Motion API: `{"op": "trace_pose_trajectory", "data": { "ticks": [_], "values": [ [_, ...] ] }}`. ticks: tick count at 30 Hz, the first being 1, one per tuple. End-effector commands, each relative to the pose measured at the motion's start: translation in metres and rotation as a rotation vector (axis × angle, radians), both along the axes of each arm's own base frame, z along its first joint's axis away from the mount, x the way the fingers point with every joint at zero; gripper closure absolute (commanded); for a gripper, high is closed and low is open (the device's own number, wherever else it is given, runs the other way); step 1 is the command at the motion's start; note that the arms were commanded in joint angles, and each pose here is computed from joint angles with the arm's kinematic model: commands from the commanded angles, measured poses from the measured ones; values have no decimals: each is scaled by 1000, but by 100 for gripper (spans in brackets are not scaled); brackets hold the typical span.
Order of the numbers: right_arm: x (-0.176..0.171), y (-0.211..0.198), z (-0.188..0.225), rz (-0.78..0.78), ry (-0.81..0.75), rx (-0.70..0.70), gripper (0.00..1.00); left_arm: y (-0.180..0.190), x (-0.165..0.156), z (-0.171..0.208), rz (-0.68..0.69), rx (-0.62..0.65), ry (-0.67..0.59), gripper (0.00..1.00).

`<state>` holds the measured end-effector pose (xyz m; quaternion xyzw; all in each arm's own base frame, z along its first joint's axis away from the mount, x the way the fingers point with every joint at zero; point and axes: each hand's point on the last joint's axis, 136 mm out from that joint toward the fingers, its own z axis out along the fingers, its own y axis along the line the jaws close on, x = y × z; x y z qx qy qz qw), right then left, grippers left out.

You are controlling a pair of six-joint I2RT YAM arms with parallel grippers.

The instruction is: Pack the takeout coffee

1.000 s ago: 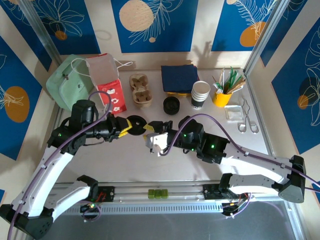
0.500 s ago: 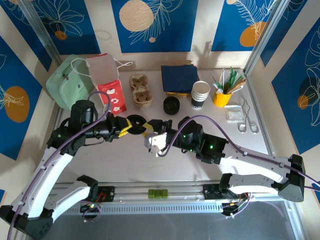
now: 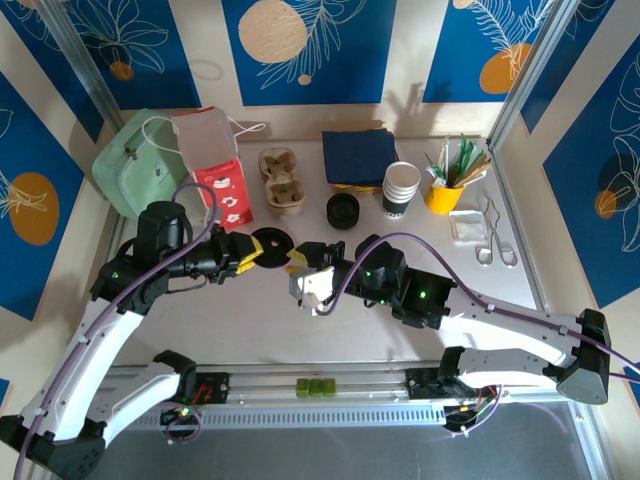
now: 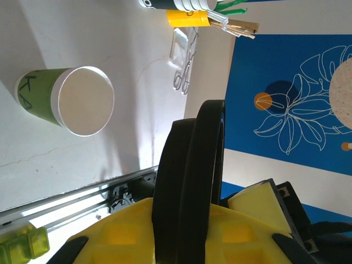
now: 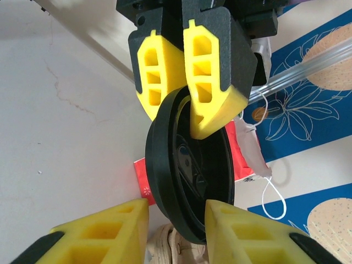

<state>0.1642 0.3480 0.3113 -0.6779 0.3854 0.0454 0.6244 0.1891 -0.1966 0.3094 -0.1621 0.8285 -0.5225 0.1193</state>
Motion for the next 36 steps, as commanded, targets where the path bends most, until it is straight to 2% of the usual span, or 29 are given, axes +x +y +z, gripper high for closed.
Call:
{"op": "trace_pose_trajectory", "data": {
  "ticks": [1, 16, 22, 26, 30, 34, 36],
  "values": [
    [2, 1, 16, -5, -35, 31, 69, 0, -3, 5, -7, -28, -6, 89],
    [7, 10, 18, -7, -57, 14, 80, 0, -4, 1, -8, -27, 3, 89],
    [7, 10, 15, -14, -52, -5, 88, 0, -4, 2, -9, -30, -3, 88],
    [3, 7, 14, -20, -22, -14, 95, 1, -3, 8, 5, -41, -27, 74],
    [-4, 3, 9, -25, 41, -17, 97, 6, -1, 14, 32, -30, -73, 50],
    [-11, -3, 3, -35, 116, -28, 100, 32, -2, 18, 106, 139, -164, 33],
    [-16, -6, 1, -39, 155, -30, 100, 46, -3, 23, 140, 220, -212, 29]
  ]
}}
